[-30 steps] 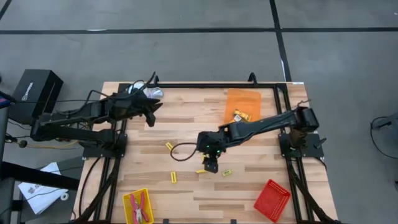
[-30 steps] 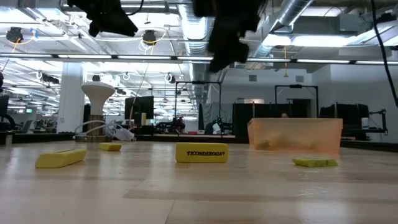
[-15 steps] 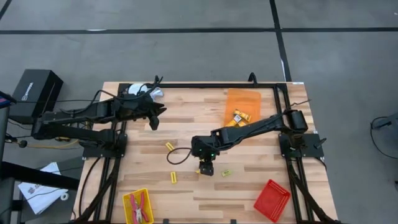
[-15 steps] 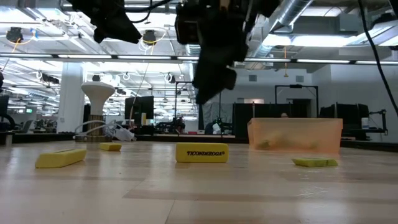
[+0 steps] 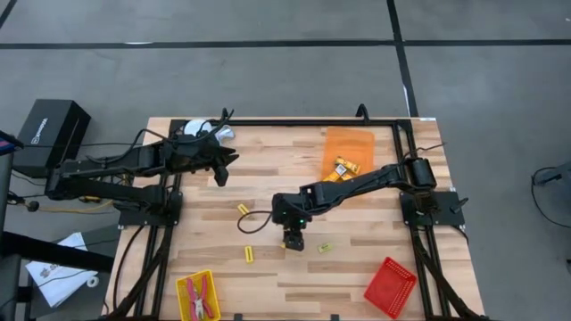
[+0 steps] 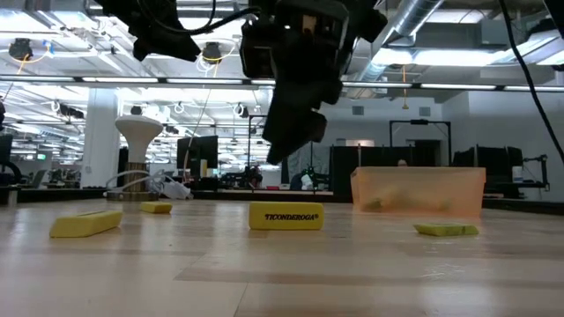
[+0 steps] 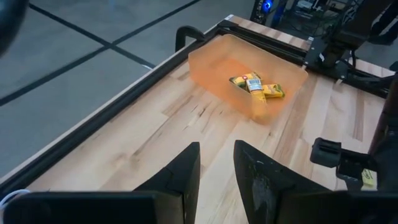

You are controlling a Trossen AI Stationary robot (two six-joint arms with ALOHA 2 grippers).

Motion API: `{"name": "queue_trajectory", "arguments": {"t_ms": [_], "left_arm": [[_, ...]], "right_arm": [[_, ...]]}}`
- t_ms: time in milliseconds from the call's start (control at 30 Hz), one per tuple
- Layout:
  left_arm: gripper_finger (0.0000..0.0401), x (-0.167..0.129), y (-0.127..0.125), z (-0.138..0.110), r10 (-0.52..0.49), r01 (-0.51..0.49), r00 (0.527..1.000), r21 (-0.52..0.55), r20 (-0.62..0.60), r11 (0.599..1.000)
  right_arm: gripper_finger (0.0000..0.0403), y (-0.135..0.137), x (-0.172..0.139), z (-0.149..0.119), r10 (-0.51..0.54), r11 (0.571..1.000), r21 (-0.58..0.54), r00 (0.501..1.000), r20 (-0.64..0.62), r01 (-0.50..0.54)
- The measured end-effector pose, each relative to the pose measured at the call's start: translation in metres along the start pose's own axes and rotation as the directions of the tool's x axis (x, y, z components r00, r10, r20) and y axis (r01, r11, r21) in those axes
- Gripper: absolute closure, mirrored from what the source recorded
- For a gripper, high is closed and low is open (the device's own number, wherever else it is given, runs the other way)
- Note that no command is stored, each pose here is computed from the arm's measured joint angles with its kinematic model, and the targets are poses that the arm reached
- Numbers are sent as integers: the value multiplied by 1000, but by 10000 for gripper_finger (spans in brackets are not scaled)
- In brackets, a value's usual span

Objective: Pick & Place School Supplies
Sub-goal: Put the yellow eraser into the red bin

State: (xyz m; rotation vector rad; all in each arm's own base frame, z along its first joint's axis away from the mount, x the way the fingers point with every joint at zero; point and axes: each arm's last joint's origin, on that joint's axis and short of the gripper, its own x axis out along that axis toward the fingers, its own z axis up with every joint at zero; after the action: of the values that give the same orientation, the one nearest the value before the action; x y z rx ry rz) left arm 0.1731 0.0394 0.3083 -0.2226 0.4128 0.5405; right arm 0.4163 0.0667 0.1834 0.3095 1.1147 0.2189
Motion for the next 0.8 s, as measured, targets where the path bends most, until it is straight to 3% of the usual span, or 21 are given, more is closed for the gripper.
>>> {"name": "queue_trajectory", "arguments": {"t_ms": [800], "left_arm": [[309, 0, 0, 0, 1, -1, 1000, 1, 0, 1000]], "right_arm": [[198, 15, 14, -12, 26, 984, -175, 1000, 15, -23]]}}
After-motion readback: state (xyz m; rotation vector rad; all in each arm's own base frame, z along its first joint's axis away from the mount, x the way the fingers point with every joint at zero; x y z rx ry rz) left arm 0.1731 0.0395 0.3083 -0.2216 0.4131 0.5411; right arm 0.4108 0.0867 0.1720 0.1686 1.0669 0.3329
